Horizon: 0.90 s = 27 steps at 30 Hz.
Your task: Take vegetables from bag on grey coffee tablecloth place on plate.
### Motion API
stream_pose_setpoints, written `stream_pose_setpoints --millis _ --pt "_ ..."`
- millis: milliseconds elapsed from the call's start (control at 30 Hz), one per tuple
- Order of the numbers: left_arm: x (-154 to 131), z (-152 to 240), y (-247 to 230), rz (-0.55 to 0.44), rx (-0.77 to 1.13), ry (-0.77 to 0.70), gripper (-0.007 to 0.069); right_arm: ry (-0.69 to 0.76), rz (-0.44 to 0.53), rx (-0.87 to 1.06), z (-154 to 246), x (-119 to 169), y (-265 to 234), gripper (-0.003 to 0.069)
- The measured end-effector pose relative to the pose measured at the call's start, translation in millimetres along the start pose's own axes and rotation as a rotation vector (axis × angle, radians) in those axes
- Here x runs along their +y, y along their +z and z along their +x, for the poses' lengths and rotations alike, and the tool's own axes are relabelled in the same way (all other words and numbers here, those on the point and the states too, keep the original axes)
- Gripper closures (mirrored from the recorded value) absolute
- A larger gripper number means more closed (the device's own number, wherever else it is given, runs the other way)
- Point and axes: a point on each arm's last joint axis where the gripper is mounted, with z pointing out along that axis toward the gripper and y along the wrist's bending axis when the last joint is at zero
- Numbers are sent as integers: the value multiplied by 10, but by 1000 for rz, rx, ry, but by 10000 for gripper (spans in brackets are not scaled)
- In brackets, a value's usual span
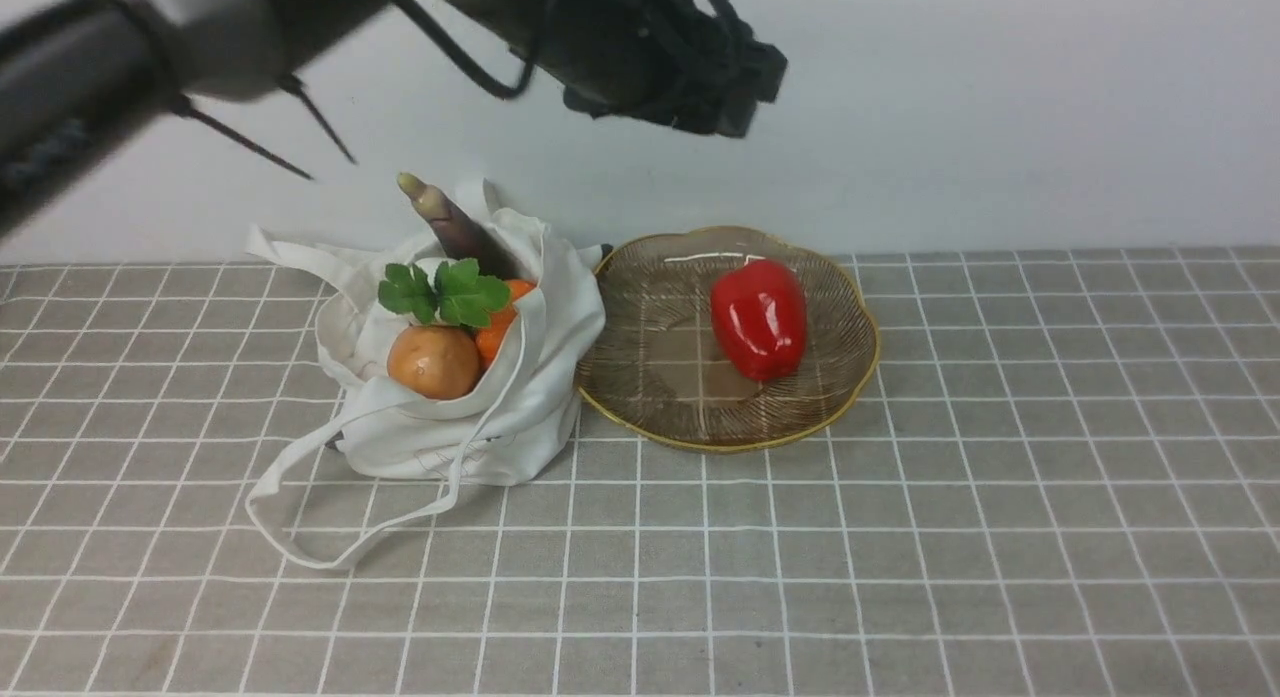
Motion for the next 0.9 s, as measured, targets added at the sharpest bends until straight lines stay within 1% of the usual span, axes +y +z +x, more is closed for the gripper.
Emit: stream_pose_setpoints --millis 33,67,133,167,233,267,333,367,400,433,500,567,633,767,800,833,900 --pt "7 12 -46 -11 16 13 433 0 0 0 0 0 0 673" --pt "1 29 -354 -51 35 53 532 0 0 0 0 0 0 673" --pt "-6 77 -815 -113 53 87 600 0 0 0 0 0 0 673" --pt "-11 102 -1012 -138 50 97 615 0 0 0 0 0 0 673" --pt "-29 145 -1332 -169 15 107 627 0 0 0 0 0 0 673" --pt "-32 158 -1397 -177 6 110 629 0 0 0 0 0 0 673" --pt "-47 328 -1768 -218 -28 112 630 0 0 0 0 0 0 673" --pt "-47 346 -1792 -222 -30 108 630 0 0 0 0 0 0 673" --pt "-64 542 -1983 -231 -36 89 630 0 0 0 0 0 0 673" --pt "-70 552 -2029 -232 -47 87 630 0 0 0 0 0 0 673" --pt "-91 928 -2188 -231 -25 52 630 3 0 0 0 0 0 673" --pt "-99 1132 -2248 -229 -27 36 630 6 0 0 0 0 0 673" --pt "-116 1570 -2294 -215 -100 8 630 10 0 0 0 0 0 673" --pt "-139 2166 -2202 -153 -333 -81 630 11 0 0 0 0 0 673" --pt "-139 2192 -2196 -152 -346 -79 630 11 0 0 0 0 0 673" --pt "-138 2401 -2147 -130 -468 -94 630 11 0 0 0 0 0 673" --pt "-136 2587 -2114 -118 -570 -89 630 11 0 0 0 0 0 673"
